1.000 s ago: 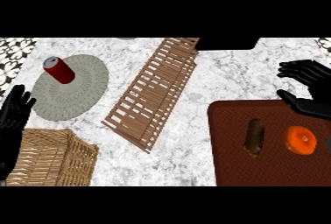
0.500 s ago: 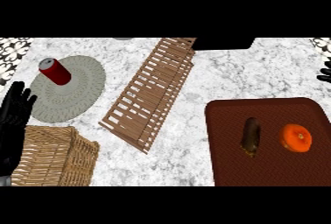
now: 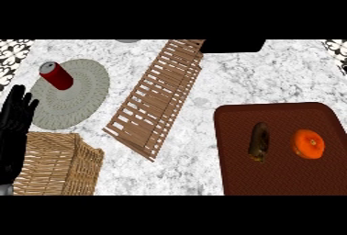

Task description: Pick the squash from the tray and place it in the tiered shelf

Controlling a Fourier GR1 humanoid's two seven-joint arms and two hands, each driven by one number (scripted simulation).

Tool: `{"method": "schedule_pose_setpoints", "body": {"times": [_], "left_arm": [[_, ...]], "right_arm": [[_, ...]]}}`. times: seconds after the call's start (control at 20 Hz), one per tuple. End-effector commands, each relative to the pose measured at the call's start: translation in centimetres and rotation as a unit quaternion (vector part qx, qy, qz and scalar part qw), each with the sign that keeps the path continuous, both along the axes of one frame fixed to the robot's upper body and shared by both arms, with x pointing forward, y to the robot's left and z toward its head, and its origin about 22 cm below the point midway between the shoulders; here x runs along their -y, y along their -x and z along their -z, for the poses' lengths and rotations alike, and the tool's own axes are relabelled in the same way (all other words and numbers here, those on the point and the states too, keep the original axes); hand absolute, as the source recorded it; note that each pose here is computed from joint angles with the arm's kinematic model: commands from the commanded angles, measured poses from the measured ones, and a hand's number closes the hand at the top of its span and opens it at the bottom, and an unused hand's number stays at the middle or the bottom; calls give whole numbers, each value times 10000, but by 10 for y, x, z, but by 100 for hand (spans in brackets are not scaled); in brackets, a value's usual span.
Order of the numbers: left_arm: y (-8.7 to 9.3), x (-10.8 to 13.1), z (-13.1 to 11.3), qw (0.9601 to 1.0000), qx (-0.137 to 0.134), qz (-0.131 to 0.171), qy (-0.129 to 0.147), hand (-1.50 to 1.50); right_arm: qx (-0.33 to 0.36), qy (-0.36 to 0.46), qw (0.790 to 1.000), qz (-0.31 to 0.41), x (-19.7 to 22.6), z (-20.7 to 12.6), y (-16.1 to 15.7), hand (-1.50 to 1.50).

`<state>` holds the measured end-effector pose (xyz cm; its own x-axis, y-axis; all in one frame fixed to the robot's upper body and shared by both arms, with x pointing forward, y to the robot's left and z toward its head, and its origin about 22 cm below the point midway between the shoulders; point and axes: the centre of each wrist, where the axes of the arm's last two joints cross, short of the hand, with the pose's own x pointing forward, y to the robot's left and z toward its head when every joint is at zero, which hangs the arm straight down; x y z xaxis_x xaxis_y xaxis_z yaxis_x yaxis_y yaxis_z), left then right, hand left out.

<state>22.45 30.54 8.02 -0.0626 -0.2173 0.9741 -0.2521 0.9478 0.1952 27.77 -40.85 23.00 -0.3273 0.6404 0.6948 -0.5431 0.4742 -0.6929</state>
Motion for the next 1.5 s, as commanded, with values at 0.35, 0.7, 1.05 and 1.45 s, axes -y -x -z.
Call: {"method": "schedule_pose_setpoints", "body": {"times": [0.35,0.7,1.05,1.45], "left_arm": [[-21,30,10,9989,-152,250,375,0],[-22,33,12,9983,-225,368,399,0],[-33,25,14,9990,-188,266,317,0],[-18,39,12,9986,-164,348,371,0]], "right_arm": [[302,1975,9791,390,-63,38,25,-150],[519,3221,9425,720,-79,61,30,-150],[409,3247,9393,1034,-61,98,24,-150],[298,3275,9389,1015,-45,142,33,-150]]}}
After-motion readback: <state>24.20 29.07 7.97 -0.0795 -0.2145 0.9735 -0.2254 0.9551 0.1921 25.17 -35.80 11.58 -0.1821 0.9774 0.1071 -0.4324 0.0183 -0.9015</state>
